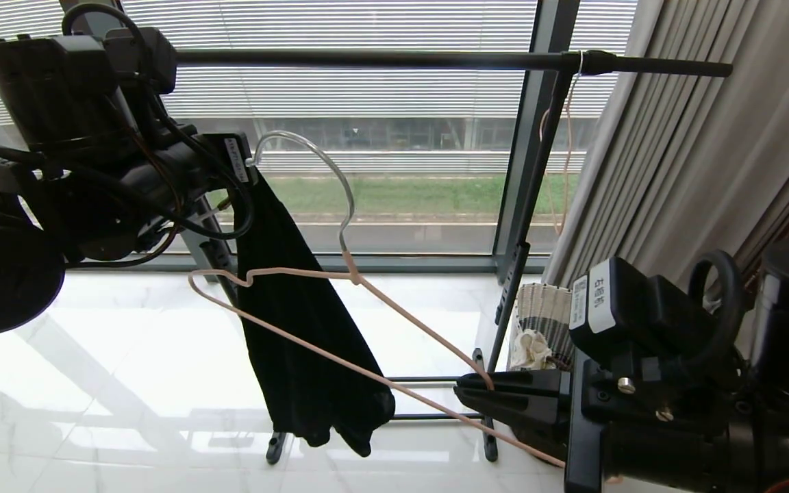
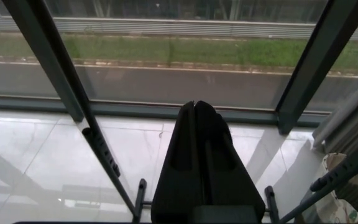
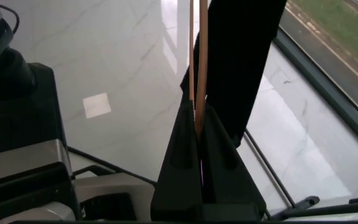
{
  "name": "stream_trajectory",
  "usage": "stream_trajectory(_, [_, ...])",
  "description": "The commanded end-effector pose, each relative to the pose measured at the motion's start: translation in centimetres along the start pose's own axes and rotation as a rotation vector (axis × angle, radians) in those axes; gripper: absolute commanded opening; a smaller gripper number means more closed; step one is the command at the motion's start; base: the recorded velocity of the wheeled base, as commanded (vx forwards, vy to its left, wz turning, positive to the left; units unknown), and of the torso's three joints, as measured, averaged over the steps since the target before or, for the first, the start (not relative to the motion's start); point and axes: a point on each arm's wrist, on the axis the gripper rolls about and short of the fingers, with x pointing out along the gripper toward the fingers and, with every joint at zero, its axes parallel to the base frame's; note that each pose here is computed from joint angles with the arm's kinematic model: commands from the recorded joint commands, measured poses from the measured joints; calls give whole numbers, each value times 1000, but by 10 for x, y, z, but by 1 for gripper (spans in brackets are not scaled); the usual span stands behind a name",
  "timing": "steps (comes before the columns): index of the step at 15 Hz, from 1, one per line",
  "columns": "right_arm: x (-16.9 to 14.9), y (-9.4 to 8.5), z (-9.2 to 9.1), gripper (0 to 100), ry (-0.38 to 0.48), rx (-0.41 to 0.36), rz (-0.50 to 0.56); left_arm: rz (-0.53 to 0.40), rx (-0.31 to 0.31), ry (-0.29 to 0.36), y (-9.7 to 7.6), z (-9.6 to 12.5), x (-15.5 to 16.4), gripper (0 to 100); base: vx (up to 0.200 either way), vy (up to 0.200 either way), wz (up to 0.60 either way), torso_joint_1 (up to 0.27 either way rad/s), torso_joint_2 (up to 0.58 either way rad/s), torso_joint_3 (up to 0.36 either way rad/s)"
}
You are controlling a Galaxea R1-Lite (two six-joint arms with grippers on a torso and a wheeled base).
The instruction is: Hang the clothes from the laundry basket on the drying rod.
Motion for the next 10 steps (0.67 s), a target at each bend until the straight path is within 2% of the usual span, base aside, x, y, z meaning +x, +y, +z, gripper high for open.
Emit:
stream_trajectory(1, [10,-1,-3,0,10,8,-1,1,-1,-2,0,1,0,0,0,0,0,0,0,0])
stream_trajectory(3, [32,-12,-10,0,-7,33,-91,-1,0,-2,0,1,-1,0,0,0,0,0,0,0])
stream_trajectory(5, [49,-15,-13,0,-36,75,-133,2,1,-1,0,0,0,0,0,0,0,0,0,0])
stream_trajectory(8, [53,-23,-13,0,-33,85,-189,59,2,10,0,-2,2,0,0,0,0,0,0,0])
stream_trajectory(10, [50,-34,-13,0,-41,90,-237,63,13,17,1,-4,2,0,0,0,0,0,0,0])
